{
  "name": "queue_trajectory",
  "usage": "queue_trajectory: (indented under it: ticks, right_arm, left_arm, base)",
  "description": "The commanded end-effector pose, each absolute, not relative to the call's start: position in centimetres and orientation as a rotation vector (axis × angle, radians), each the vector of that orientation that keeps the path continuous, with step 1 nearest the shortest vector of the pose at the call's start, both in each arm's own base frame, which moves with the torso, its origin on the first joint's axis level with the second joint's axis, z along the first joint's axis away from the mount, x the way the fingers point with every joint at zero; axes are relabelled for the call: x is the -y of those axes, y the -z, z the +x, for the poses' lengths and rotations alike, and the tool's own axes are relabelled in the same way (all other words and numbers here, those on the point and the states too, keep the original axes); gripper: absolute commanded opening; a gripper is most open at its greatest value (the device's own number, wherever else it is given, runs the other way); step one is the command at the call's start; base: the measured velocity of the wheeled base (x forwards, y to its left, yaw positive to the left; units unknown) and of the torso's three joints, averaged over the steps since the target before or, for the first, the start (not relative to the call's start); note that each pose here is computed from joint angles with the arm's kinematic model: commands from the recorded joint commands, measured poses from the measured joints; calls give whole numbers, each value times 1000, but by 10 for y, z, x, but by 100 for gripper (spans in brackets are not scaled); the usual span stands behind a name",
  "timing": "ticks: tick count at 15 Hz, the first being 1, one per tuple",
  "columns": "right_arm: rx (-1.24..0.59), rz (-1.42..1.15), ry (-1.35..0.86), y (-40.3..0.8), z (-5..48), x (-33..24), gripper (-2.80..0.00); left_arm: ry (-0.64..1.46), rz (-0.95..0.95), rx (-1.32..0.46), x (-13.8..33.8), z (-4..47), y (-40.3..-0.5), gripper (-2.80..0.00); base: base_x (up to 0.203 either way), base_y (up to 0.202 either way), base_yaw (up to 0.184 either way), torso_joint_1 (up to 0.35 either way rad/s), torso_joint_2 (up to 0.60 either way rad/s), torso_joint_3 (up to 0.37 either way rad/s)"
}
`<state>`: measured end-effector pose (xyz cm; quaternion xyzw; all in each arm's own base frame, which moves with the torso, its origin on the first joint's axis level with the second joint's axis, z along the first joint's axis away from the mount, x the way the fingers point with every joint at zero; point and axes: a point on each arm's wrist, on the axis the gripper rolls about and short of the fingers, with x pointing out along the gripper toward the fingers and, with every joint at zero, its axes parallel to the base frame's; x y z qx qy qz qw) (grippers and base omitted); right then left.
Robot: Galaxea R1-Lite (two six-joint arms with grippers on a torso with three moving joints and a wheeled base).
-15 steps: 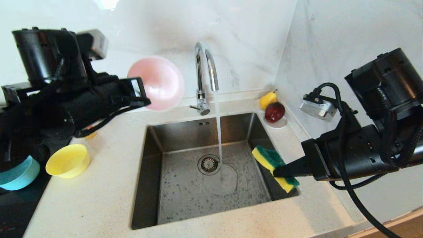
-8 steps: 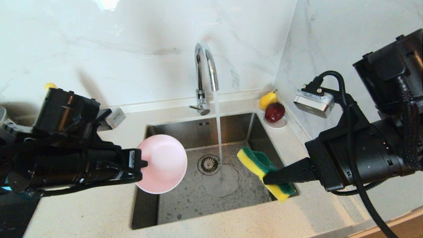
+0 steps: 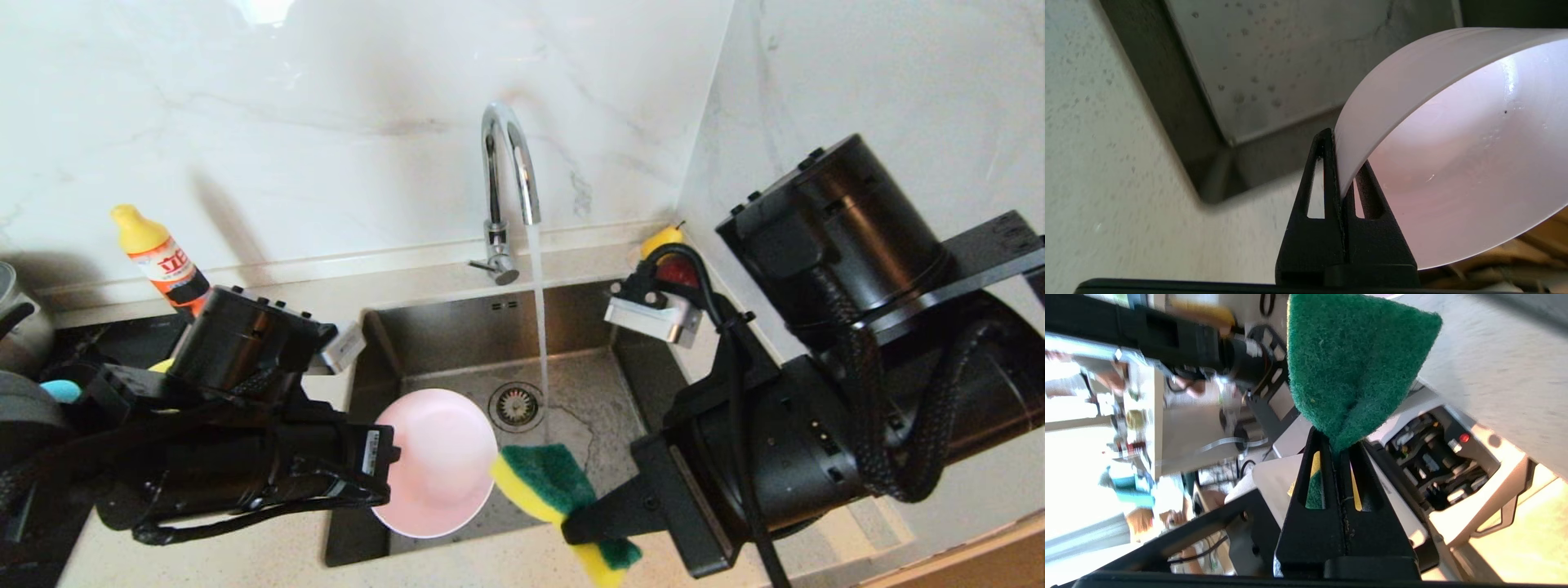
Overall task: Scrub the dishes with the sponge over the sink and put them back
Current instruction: Wipe the bowl
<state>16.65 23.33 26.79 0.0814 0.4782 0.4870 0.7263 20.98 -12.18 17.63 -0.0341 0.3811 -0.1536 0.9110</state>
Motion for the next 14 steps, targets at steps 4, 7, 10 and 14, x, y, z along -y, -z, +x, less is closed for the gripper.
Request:
queue_trajectory:
  ticks: [4, 7, 10, 14]
  right_arm:
    - [-1150, 143, -1065, -241, 177, -265, -280]
    - [-1165, 137, -1051, -235, 181, -271, -280]
    - [-1190, 134, -1033, -224, 190, -280, -280]
    - [-1197, 135, -1005, -215, 204, -289, -280]
  left_arm:
    - [226, -42, -686, 138, 225, -147, -280]
    - [267, -58, -654, 146, 217, -155, -280]
    - [287, -63, -644, 150, 214, -155, -280]
    - [283, -94, -652, 151, 212, -155, -280]
  base:
    - [0, 0, 0, 0, 0, 0]
    - [0, 0, 0, 0, 0, 0]
    - [0, 0, 0, 0, 0, 0]
    - [0, 0, 0, 0, 0, 0]
